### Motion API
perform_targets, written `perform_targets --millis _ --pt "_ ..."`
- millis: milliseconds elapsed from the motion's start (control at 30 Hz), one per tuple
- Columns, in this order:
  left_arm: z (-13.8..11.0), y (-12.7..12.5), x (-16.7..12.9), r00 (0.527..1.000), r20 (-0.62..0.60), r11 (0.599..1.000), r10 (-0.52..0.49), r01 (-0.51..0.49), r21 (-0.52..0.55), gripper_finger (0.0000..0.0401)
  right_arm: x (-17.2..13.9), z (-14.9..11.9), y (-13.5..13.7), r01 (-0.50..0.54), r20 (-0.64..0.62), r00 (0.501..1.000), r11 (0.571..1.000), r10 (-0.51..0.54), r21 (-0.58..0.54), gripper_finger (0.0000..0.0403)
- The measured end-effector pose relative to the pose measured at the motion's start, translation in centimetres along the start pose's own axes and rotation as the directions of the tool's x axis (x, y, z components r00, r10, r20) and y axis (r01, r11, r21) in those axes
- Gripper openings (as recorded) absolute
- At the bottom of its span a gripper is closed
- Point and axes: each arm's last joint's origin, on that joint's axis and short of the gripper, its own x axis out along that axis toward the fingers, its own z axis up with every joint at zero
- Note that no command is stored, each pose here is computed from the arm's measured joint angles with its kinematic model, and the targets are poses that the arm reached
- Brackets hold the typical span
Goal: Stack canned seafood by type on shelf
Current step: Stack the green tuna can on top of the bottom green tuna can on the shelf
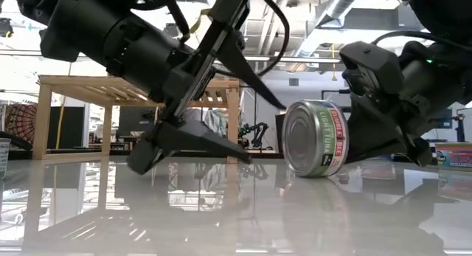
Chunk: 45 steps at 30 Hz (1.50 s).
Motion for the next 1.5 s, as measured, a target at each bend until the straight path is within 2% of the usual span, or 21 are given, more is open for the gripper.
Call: perform_targets --millis 233,433,600,667,767,867,1100,1267,1400,1500 --pt "0.1 -0.1 0.0 1.0 0.019 1.0 -0.005 0.005 0.017 0.0251 -0.8 0.6 -0.1 0.029 -0.002 1.0 0.999 -0.029 -0.029 0.0019" --pt "0.1 0.2 0.0 1.0 0.013 0.996 0.027 -0.028 0.085 0.0251 -2.3 2.0 0.2 0.075 -0.002 0.997 0.996 -0.075 -0.055 0.0018" --pt "0.8 0.5 -0.6 0.991 -0.031 0.982 0.133 -0.127 0.142 0.0251 -2.4 2.9 3.6 0.146 -0.004 0.989 0.977 -0.148 -0.158 0.0016" --pt "1.1 0.1 -1.1 0.989 -0.032 0.978 0.146 -0.139 0.156 0.0251 -2.0 2.8 5.8 0.101 -0.002 0.994 0.963 -0.105 -0.252 0.0016" --pt "1.5 -0.3 -2.0 0.982 -0.04 0.966 0.184 -0.173 0.193 0.0251 -1.9 3.0 9.4 -0.028 -0.004 1.0 0.935 0.028 -0.354 0.0015" --pt "1.6 -0.8 -3.5 0.971 -0.033 0.952 0.235 -0.223 0.212 0.0251 -2.4 3.6 10.6 -0.017 -0.011 1.0 0.92 0.014 -0.391 0.0015" --pt "0.2 -1.4 -7.2 0.954 0.05 0.93 0.294 -0.298 0.218 0.0251 -3.3 3.0 8.6 0.168 -0.057 0.978 0.919 -0.201 -0.357 0.0017" --pt "-0.9 -1.3 -7.8 0.958 0.06 0.934 0.28 -0.286 0.212 0.0251 -5.3 0.9 6.6 0.296 -0.083 0.935 0.886 -0.346 -0.355 0.0026" --pt "-1.0 -1.1 -7.8 0.956 0.067 0.934 0.286 -0.294 0.204 0.0251 -7.1 -1.0 4.2 0.329 -0.107 0.916 0.878 -0.386 -0.349 0.0019" --pt "-0.9 -1.2 -7.8 0.957 0.085 0.934 0.276 -0.288 0.211 0.0251 -7.9 -2.2 1.9 0.284 -0.165 0.924 0.908 -0.345 -0.308 0.0013"
